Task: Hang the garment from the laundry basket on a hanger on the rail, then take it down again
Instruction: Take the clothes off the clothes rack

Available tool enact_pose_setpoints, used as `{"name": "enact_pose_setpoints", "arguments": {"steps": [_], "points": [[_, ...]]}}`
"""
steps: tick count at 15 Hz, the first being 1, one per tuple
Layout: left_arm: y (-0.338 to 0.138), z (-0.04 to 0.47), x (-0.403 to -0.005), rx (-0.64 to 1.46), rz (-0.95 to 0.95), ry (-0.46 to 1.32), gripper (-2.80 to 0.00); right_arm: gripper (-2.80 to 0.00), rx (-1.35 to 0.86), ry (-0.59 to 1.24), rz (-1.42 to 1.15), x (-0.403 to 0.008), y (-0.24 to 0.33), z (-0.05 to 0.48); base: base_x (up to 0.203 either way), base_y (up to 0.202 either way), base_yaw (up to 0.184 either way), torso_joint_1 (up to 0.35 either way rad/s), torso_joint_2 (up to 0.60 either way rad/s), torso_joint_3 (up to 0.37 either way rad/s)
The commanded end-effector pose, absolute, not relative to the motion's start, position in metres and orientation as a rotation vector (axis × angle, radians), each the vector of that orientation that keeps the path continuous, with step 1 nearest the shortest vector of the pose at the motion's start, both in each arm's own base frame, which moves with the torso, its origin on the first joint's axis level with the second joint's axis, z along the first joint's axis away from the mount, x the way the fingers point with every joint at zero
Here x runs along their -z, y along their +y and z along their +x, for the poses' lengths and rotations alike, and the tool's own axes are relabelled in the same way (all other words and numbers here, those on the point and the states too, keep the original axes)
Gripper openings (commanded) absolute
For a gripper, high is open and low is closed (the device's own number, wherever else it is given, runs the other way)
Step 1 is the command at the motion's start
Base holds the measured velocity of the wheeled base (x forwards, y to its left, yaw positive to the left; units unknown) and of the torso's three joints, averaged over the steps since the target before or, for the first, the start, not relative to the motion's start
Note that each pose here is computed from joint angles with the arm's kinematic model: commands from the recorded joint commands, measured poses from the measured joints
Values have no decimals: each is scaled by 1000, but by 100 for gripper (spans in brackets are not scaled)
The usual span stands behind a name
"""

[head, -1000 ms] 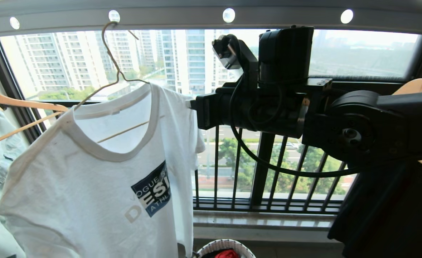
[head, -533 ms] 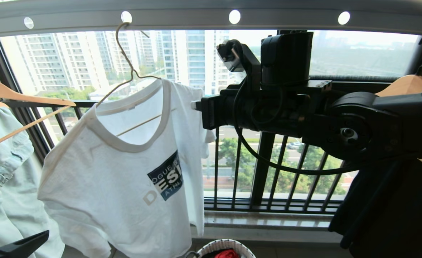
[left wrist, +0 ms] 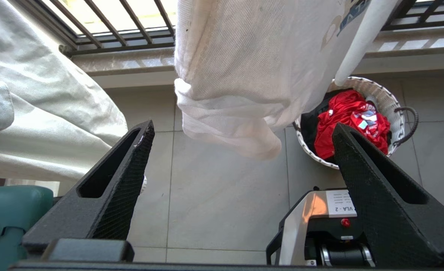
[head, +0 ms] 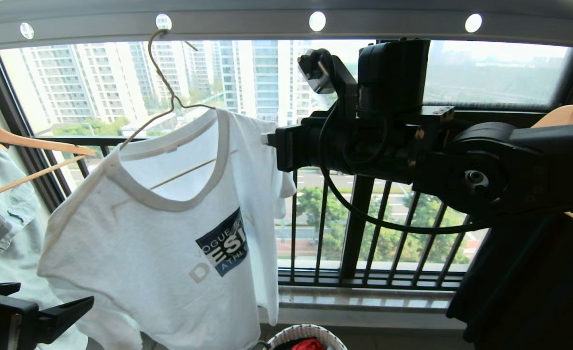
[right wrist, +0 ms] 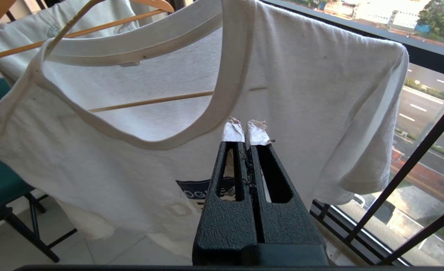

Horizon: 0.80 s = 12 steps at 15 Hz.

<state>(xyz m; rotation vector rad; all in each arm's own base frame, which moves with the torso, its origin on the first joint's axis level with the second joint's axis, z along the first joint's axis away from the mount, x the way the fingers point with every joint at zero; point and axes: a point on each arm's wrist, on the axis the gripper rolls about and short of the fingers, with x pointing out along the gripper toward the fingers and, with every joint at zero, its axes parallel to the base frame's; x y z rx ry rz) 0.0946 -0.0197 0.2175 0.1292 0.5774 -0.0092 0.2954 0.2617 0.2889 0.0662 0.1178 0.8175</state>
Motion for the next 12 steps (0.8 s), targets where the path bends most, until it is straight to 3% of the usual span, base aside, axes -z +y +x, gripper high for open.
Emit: {"name": "enact_pose_setpoints", "arguments": {"steps": [1,9,10,12], "points": [[-20,102,-207,-53,160,621,0,-280,-820,104,72,-290,262,295,0,0,0,0,0,0],[-15,93,-186,-167,189,591,0,-280,-818,98,73,-291,260,294,0,0,0,0,0,0],[-15,91,-187,-167,187,583,-280,-280,-818,98,73,-291,260,294,0,0,0,0,0,0],[-15,91,-187,-168,184,583,-280,-280,-818,98,73,-291,260,294,0,0,0,0,0,0]]}}
